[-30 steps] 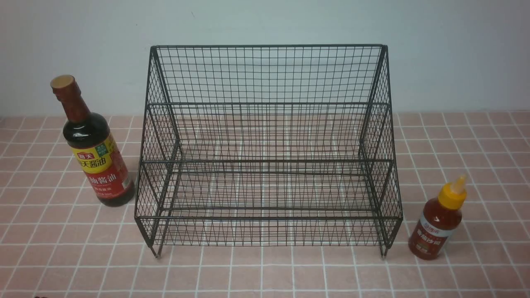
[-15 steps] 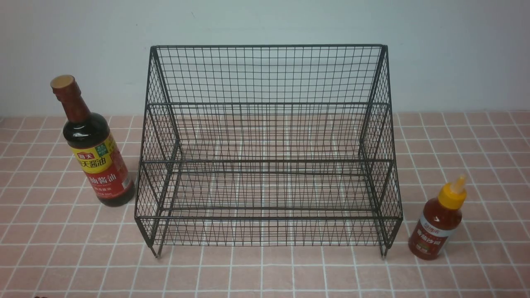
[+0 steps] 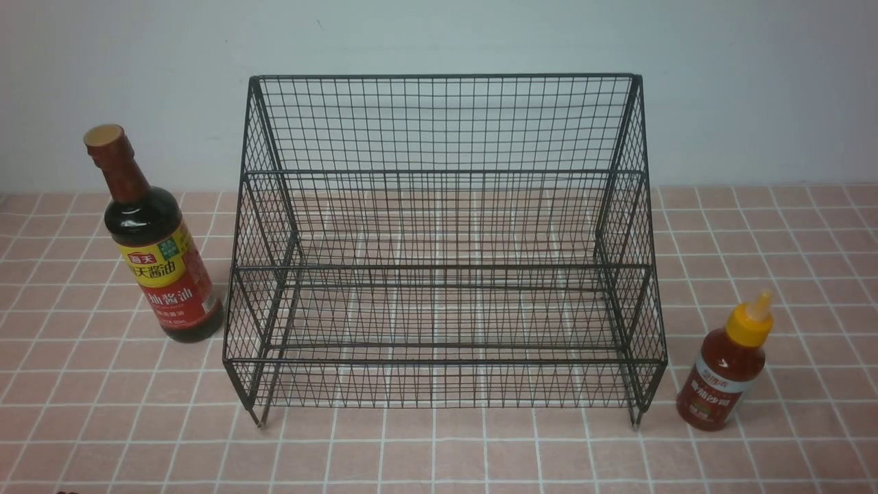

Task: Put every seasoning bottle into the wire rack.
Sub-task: Use the left arm to grab the condiment bottle closest to it

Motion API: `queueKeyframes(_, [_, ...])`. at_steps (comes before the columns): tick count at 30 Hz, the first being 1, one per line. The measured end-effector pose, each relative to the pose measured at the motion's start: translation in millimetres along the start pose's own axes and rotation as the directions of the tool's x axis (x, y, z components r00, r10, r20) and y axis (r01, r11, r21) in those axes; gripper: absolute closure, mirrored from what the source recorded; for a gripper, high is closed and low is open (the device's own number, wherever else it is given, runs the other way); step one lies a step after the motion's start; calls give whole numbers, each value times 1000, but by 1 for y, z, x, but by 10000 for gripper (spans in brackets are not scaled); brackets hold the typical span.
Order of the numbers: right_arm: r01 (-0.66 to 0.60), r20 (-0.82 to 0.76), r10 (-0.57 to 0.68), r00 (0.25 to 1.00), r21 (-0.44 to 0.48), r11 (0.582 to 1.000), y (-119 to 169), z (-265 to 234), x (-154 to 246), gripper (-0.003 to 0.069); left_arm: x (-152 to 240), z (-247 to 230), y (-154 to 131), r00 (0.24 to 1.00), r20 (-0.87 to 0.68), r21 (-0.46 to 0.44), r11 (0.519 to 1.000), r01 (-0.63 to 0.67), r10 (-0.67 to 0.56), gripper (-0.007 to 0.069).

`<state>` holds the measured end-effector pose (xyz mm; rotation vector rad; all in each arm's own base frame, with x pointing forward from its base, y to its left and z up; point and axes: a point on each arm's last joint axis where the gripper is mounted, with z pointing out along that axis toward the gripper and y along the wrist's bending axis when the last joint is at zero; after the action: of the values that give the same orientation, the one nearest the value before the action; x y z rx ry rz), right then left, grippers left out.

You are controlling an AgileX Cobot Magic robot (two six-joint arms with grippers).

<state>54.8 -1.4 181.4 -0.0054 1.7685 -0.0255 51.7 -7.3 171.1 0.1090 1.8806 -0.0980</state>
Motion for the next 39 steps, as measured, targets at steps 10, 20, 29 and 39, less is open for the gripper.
queueKeyframes(10, [0,0,0,1000,0,1000,0,0,0,673,-20,-2,-3,901,205,122,923,364,-382,632])
queueKeyframes(20, [0,0,0,1000,0,1000,0,0,0,673,-60,-24,13,631,657,183,900,396,-411,632])
queueKeyframes(29, [0,0,0,1000,0,1000,0,0,0,673,-115,-7,6,804,589,-9,995,102,-77,632])
queueKeyframes(39, [0,0,0,1000,0,1000,0,0,0,673,-160,78,6,938,344,-43,997,57,-39,512])
